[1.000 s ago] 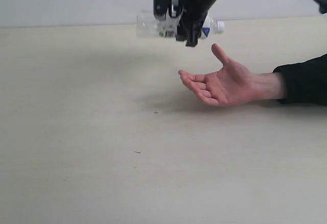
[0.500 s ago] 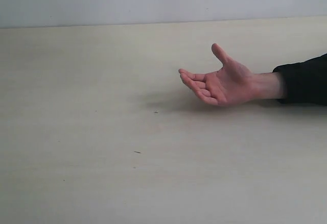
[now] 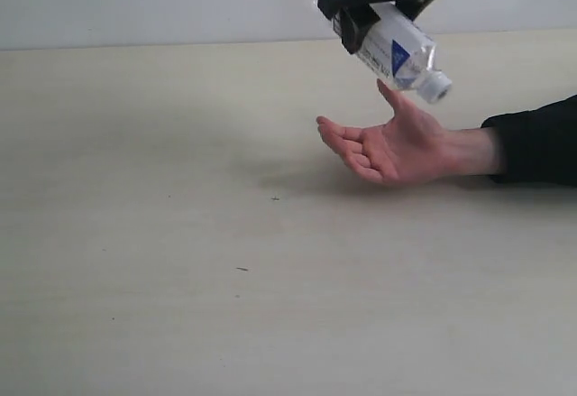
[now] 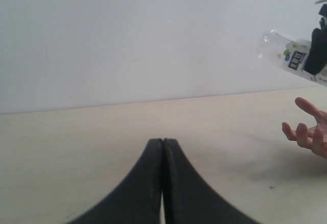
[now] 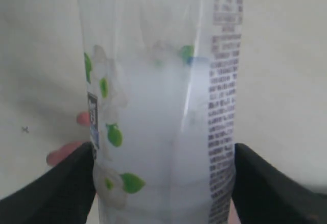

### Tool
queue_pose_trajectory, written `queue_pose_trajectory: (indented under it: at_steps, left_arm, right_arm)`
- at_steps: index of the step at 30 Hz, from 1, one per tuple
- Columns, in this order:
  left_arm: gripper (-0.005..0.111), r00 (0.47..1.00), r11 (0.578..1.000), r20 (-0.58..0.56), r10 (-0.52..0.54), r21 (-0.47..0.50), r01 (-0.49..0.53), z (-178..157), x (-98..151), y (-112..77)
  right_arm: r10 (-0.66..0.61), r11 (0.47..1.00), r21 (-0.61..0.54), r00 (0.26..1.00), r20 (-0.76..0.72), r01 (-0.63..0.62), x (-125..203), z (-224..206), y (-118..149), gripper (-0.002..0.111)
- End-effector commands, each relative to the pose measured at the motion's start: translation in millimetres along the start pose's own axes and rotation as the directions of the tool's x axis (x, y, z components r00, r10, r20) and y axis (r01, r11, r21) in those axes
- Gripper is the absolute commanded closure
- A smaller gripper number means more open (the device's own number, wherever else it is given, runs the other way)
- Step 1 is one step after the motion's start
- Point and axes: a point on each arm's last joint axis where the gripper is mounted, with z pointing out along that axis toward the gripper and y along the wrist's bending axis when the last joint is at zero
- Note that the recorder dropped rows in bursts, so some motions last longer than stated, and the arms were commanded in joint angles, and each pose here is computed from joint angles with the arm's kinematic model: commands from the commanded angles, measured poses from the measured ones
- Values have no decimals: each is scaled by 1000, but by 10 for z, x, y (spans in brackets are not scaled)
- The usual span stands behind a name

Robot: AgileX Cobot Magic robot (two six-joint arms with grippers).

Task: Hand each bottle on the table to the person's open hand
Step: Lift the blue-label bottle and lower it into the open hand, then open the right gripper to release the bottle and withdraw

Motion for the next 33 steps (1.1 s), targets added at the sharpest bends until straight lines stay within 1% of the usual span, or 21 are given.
queue_pose_trajectory:
  at_steps: [1, 4, 7, 9, 16, 18, 22, 23, 24, 25, 26, 27, 28, 29, 33]
  left_arm:
    - [107, 1000, 1000, 2, -8, -1, 8, 0, 0, 0]
    - [107, 1000, 1000, 2, -8, -1, 8, 0, 0, 0]
    - [107, 1000, 1000, 2, -8, -1, 8, 0, 0, 0]
    - [107, 1000, 1000, 2, -8, -1, 8, 0, 0, 0]
    - [107, 1000, 1000, 2, -8, -1, 8, 0, 0, 0]
    - [107, 1000, 1000, 2, -8, -1, 8, 0, 0, 0]
    - [107, 1000, 1000, 2, -8, -1, 8, 0, 0, 0]
    - [107, 1000, 1000, 2, -8, -1, 8, 0, 0, 0]
    - [107, 1000, 1000, 2, -8, -1, 8, 0, 0, 0]
    - [107, 1000, 1000, 2, -8, -1, 8, 0, 0, 0]
    - [107, 1000, 1000, 2, -8, -1, 8, 0, 0, 0]
    - [107, 1000, 1000, 2, -8, -1, 8, 0, 0, 0]
    - [107, 1000, 1000, 2, -8, -1, 8, 0, 0, 0]
    - [107, 1000, 1000, 2, -8, -1, 8, 0, 0, 0]
    - [107, 1000, 1000, 2, -8, -1, 8, 0, 0, 0]
  right_arm:
    - [-7, 1000, -7, 997, -72, 7, 260, 2, 12, 108]
    - [3, 1000, -21, 992, -127, -6, 367, 126, 36, 108]
    - [15, 998, -64, 981, -191, -28, 477, 290, 90, 108]
    - [14, 997, -64, 974, -225, -29, 526, 384, 95, 108]
    - [50, 998, -39, 980, -193, -59, 504, 593, 84, 108]
    - [51, 998, -38, 981, -187, -59, 494, 627, 84, 105]
    - [49, 997, -40, 973, -226, -59, 521, 703, 89, 87]
    - [47, 997, -42, 966, -255, -59, 545, 736, 92, 72]
    - [47, 997, -42, 965, -259, -60, 546, 754, 93, 66]
    - [45, 997, -43, 965, -260, -58, 547, 761, 93, 58]
    - [28, 998, -47, 965, -259, -42, 547, 761, 93, 46]
    - [26, 998, -47, 966, -257, -40, 546, 753, 93, 41]
    - [27, 998, -47, 968, -251, -40, 540, 754, 92, 33]
    - [27, 998, -47, 968, -248, -40, 538, 755, 92, 28]
    - [27, 998, -47, 969, -246, -40, 538, 730, 92, 19]
